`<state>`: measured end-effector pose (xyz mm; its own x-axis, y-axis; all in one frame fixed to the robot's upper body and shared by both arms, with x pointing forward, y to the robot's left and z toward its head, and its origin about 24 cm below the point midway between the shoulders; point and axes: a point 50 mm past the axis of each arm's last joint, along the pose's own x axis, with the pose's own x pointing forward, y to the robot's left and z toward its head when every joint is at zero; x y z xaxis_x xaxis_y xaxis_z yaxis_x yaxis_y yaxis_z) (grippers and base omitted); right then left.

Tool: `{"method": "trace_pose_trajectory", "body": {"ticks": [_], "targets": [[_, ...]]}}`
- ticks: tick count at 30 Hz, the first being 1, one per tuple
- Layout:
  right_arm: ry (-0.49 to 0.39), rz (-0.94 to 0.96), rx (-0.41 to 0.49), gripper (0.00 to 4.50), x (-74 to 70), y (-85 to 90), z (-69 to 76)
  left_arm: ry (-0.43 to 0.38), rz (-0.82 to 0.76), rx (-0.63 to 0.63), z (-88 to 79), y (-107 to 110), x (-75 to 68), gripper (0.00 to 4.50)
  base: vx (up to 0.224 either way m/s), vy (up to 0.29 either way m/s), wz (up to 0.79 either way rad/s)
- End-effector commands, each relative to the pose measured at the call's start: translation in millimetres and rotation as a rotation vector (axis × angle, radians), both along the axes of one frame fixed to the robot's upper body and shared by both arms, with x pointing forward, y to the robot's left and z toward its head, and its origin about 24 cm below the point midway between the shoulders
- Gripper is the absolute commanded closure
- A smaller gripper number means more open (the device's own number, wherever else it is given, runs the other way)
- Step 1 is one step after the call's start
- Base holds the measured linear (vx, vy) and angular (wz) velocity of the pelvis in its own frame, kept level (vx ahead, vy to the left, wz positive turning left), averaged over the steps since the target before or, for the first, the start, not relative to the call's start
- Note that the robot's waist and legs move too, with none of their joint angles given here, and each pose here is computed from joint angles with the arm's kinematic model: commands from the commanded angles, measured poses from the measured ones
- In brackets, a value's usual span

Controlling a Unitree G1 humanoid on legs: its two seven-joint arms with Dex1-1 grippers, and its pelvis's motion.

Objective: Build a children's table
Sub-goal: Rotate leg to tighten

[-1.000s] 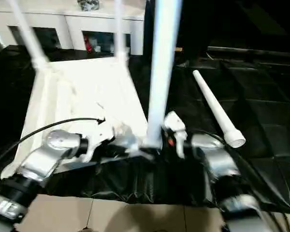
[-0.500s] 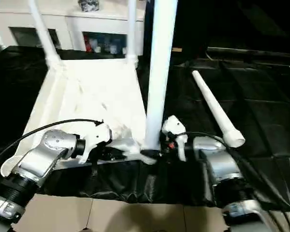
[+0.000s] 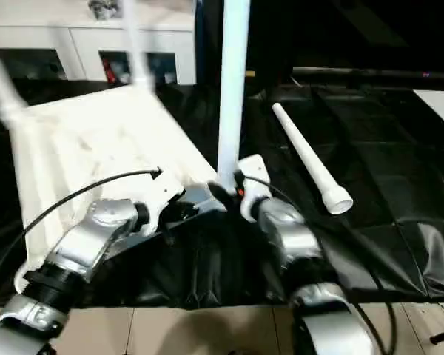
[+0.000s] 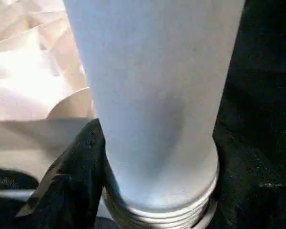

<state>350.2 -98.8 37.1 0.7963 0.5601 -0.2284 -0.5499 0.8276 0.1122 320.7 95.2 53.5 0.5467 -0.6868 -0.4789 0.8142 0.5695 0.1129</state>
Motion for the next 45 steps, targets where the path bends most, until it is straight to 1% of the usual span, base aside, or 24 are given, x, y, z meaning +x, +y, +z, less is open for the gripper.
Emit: {"method": "trace_pose_trajectory", "body": {"ticks": [1,3,4,5,6,8,9,11,14,16,18,19,23,24,27,28,30,33,34,38,45], "targets": [[0.046,0.088,0.006,1.06,-6.5,23.1,-7.6,-0.079,-0.067,-0.070,20.9,-24,0.7,4.50,0.000,0.000,0.00],[0.033,0.097,-0.013,0.97,-5.8,20.6,-6.5,-0.077,-0.069,-0.068,20.3,-24,0.3,4.50,0.000,0.000,0.00],[0.021,0.100,-0.027,0.85,-4.8,17.6,-5.5,-0.075,-0.076,-0.069,20.2,-23,-0.3,4.50,0.000,0.000,0.00],[0.010,0.114,-0.032,0.85,-4.5,13.9,-4.1,-0.070,-0.089,-0.071,20.2,-23,-1.2,4.50,0.000,0.000,0.00],[0.010,0.114,-0.032,0.85,-4.5,13.9,-4.1,-0.070,-0.089,-0.071,20.2,-23,-1.2,4.50,0.000,0.000,0.00],[-0.018,0.198,-0.032,0.85,-6.0,1.3,0.7,-0.062,-0.160,-0.077,20.6,-20,-5.6,4.50,0.000,0.000,0.00],[-0.024,0.219,-0.032,0.85,-6.8,-1.6,1.5,-0.059,-0.177,-0.077,20.5,-19,-6.8,4.50,0.000,0.000,0.00],[-0.056,0.240,-0.065,0.85,-6.6,-10.1,2.9,-0.037,-0.214,-0.075,19.9,-16,-10.0,4.50,0.000,0.000,0.00],[-0.060,0.325,-0.069,0.85,-9.4,-18.5,6.3,-0.012,-0.292,-0.064,19.2,-11,-15.7,4.50,0.000,0.000,0.00],[-0.044,0.383,-0.055,0.85,-13.0,-19.9,7.1,-0.002,-0.313,-0.064,19.1,-8,-16.9,4.50,0.000,0.000,0.00],[-0.035,0.469,-0.072,0.85,-19.7,-23.5,7.0,0.006,-0.336,-0.053,18.3,-4,-17.3,4.50,0.000,0.000,0.00],[-0.020,0.539,-0.080,0.85,-25.9,-27.2,6.7,0.017,-0.354,-0.040,17.0,0,-17.0,4.50,0.000,0.000,0.00],[0.014,0.688,-0.081,0.85,-39.8,-33.5,6.2,0.046,-0.388,-0.032,17.4,7,-17.6,4.50,0.000,0.000,0.00],[0.014,0.688,-0.081,0.85,-39.8,-33.5,6.2,0.046,-0.388,-0.032,17.4,7,-17.6,4.50,0.000,0.000,0.00],[0.051,0.799,-0.097,0.85,-50.8,-37.1,3.7,0.058,-0.398,-0.030,17.3,11,-18.5,4.50,0.000,0.000,0.00],[0.063,0.817,-0.096,1.00,-53.0,-37.2,3.5,0.061,-0.400,-0.031,17.1,12,-18.8,4.50,0.000,0.000,0.00],[0.071,0.834,-0.095,1.18,-55.2,-37.0,3.4,0.065,-0.401,-0.033,16.7,12,-19.2,4.50,0.000,0.000,0.00],[0.073,0.844,-0.096,1.29,-57.7,-34.2,2.8,0.072,-0.408,-0.030,15.3,14,-19.8,4.50,0.000,0.000,0.00],[0.072,0.840,-0.097,1.51,-58.3,-33.2,2.3,0.073,-0.409,-0.028,14.3,15,-19.5,4.50,0.000,0.000,0.00],[0.064,0.813,-0.091,1.70,-57.7,-31.8,1.8,0.074,-0.407,-0.028,13.9,14,-19.1,4.50,0.000,0.000,0.00],[0.032,0.531,-0.120,1.76,-40.1,-20.6,-8.8,-0.002,-0.272,-0.062,17.3,5,-9.0,4.50,0.000,0.000,0.00]]}}
